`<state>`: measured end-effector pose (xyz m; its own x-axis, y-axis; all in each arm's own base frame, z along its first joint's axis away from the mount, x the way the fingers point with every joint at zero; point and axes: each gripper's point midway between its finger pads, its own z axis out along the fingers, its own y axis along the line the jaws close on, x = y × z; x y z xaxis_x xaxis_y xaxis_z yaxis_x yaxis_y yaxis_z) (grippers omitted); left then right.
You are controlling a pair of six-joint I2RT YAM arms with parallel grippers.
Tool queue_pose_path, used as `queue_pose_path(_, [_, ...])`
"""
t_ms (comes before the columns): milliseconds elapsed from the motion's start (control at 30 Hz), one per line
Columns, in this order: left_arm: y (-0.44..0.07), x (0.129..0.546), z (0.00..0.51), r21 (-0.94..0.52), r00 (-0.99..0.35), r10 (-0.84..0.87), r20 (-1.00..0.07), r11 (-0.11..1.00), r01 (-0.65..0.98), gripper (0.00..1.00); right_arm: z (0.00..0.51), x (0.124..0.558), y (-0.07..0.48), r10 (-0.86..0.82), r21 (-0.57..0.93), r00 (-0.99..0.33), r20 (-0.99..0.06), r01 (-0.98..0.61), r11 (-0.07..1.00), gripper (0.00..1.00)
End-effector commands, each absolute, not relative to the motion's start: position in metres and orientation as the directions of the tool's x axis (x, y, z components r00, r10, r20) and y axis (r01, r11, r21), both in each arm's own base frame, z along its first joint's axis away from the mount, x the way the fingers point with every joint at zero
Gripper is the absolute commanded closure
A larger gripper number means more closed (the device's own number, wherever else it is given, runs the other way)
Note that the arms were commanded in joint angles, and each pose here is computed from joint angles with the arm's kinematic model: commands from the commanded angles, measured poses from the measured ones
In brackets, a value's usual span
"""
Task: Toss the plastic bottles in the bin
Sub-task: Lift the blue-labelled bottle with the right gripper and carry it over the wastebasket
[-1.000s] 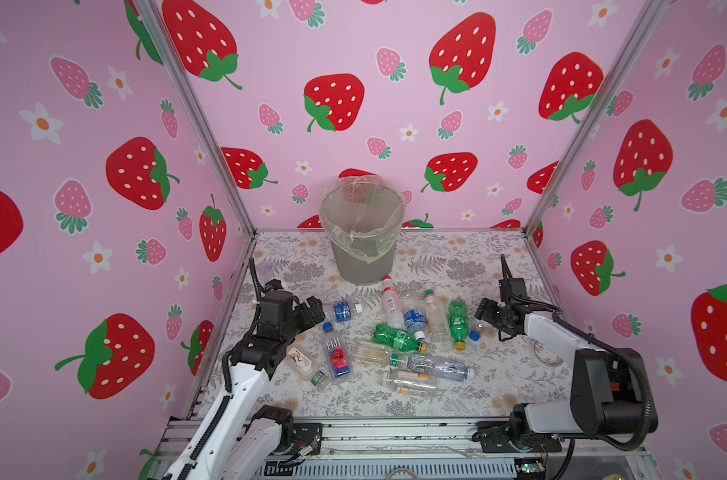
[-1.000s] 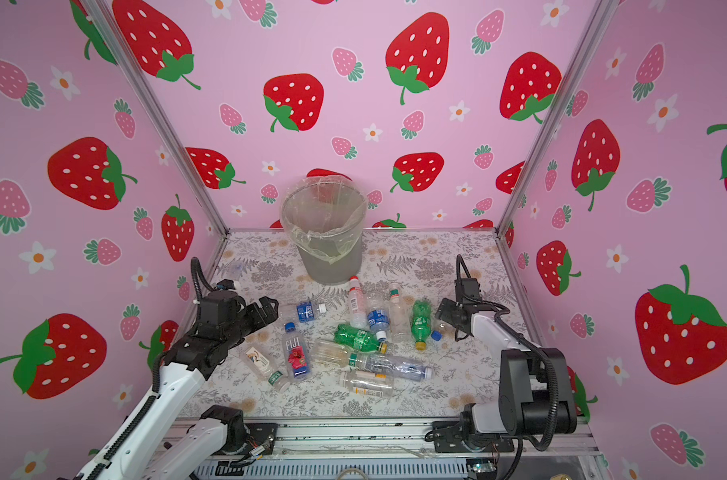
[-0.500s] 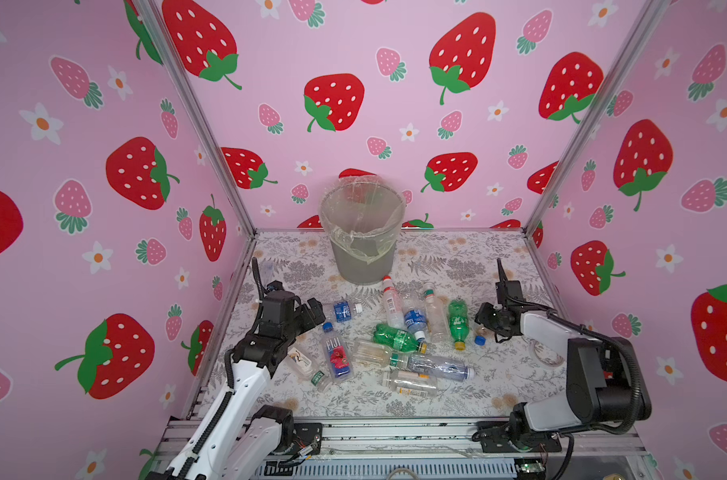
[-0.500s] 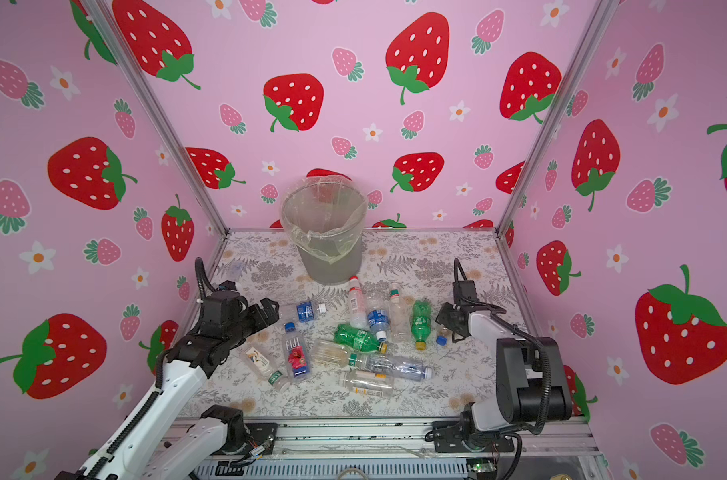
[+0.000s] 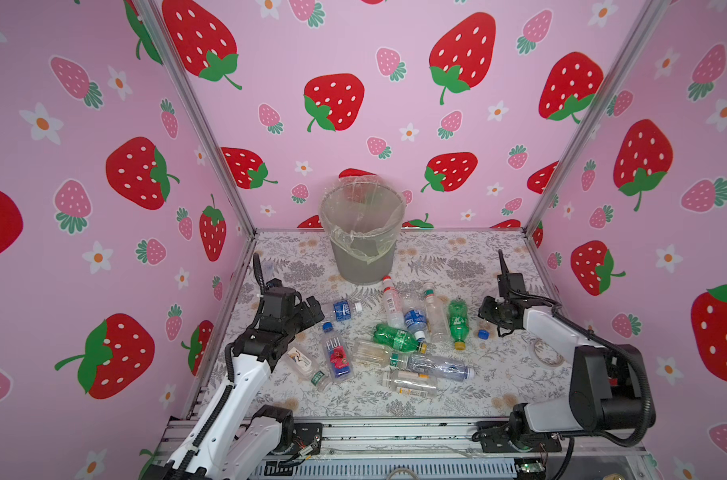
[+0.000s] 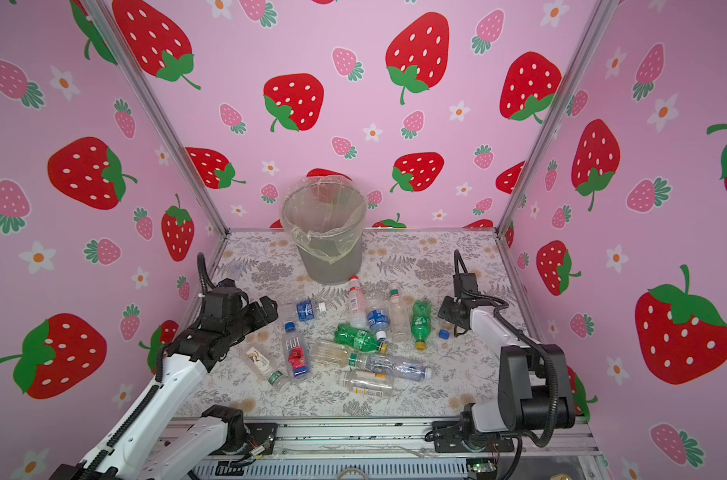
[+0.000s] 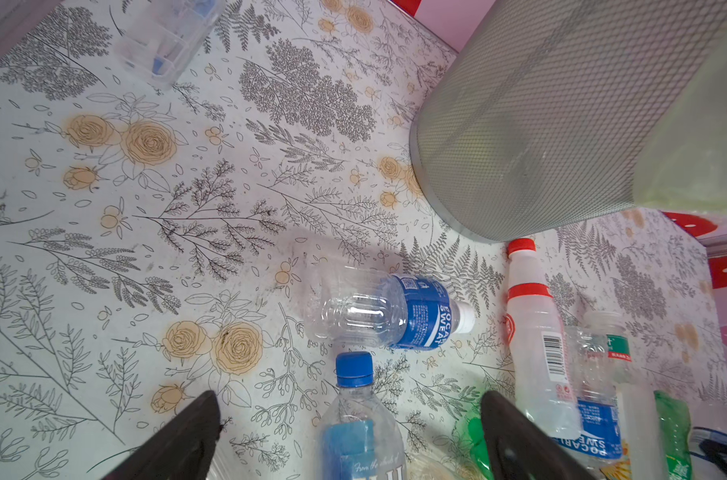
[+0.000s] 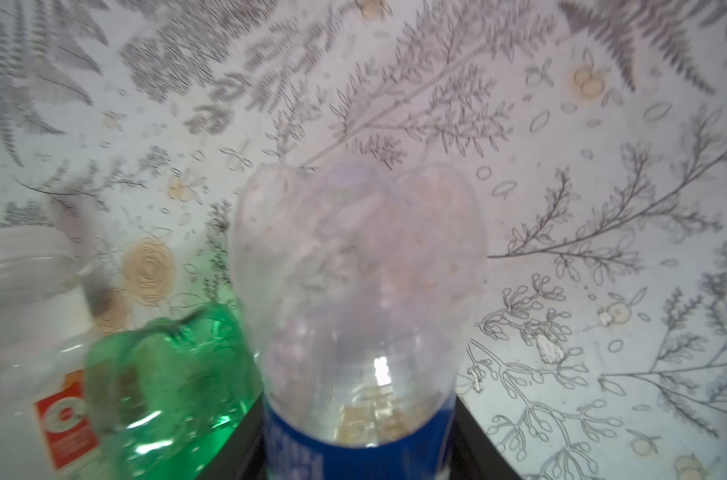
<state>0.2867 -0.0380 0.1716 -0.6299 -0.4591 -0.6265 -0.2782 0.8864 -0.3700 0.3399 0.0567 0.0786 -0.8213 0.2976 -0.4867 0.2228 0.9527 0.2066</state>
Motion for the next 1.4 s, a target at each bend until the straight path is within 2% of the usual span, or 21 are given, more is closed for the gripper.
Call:
queue_pose_path(0, [-0.034,0.288,0.186,-0.356,-0.615,-0.46,-0.641,0.887,-0.293,0.01,0.12,0.35,0.069,0.246,0.199,-0.792,-0.559,0.161,0.967,0.54])
queue_pose_path(367, [-0.036,0.288,0.189,-0.376,-0.609,-0.476,-0.634,0.878,-0.295,0.01,0.228,0.375,0.164,0.084,0.244,-0.662,-0.745,-0.153,0.958,0.54])
queue_pose_path(700, [-0.041,0.289,0.181,-0.397,-0.631,-0.493,-0.599,0.867,-0.3,0.01,0.344,0.363,0.243,0.1,0.289,-0.386,-0.917,-0.471,0.834,0.51])
queue_pose_path(1067, [-0.044,0.285,0.176,-0.415,-0.637,-0.508,-0.58,0.857,-0.305,0.01,0.422,0.362,0.306,0.164,0.27,-0.223,-0.961,-0.628,0.73,0.53])
queue_pose_path(1367, [-0.046,0.279,0.176,-0.432,-0.642,-0.517,-0.566,0.85,-0.302,0.01,0.438,0.386,0.345,0.152,0.248,-0.201,-0.968,-0.662,0.708,0.53])
